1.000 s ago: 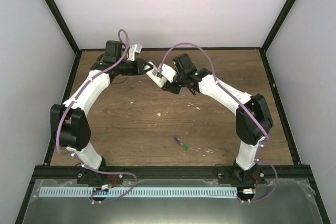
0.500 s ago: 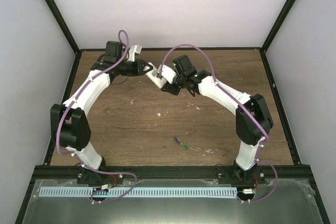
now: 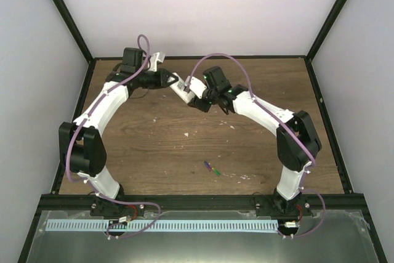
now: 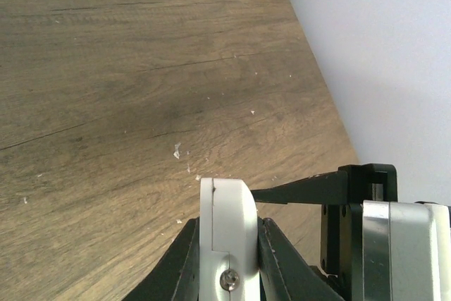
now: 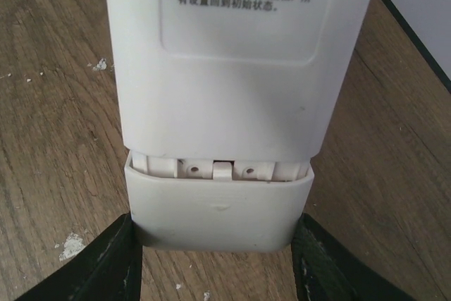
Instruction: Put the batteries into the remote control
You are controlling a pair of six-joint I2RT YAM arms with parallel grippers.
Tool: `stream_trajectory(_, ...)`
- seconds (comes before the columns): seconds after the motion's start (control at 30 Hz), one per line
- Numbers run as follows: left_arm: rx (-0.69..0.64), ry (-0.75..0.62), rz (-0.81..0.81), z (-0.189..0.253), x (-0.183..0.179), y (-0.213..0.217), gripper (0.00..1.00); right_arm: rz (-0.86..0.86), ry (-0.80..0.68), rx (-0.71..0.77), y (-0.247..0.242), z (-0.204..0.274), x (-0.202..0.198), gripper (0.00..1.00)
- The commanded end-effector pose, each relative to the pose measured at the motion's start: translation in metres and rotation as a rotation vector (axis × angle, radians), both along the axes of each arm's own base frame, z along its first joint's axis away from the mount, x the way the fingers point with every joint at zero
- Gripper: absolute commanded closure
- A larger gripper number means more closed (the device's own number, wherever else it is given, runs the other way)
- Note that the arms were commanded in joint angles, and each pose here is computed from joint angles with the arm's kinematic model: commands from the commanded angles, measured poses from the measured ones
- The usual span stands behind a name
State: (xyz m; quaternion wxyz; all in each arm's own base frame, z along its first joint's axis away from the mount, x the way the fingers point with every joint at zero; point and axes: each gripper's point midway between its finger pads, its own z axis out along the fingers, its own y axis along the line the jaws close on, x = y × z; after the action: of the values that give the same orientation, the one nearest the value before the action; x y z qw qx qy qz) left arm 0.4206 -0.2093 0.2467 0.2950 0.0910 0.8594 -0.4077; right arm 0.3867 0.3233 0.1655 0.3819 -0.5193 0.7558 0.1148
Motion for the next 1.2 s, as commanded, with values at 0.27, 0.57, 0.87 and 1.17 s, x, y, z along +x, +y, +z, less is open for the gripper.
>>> stream_trajectory(0.27,0.009,-0.26,0.118,0.072,0.037,0.04,1.0,-0.057,0.195,-0.243,-0.053,-0.061,-0.036,0.58)
stream_trajectory(0.57,0.009,-0.259,0.101,0.066,0.034,0.039,1.0,-0.071,0.195,-0.261,-0.055,-0.057,-0.033,0.58)
stream_trajectory(0.87,-0.032,-0.23,0.021,0.054,0.017,0.034,1.0,-0.19,0.245,-0.249,-0.077,-0.068,-0.044,0.58)
stream_trajectory(1.17,-0.094,-0.097,-0.101,0.012,-0.037,0.024,1.0,-0.436,0.362,-0.196,-0.114,-0.094,-0.047,0.57)
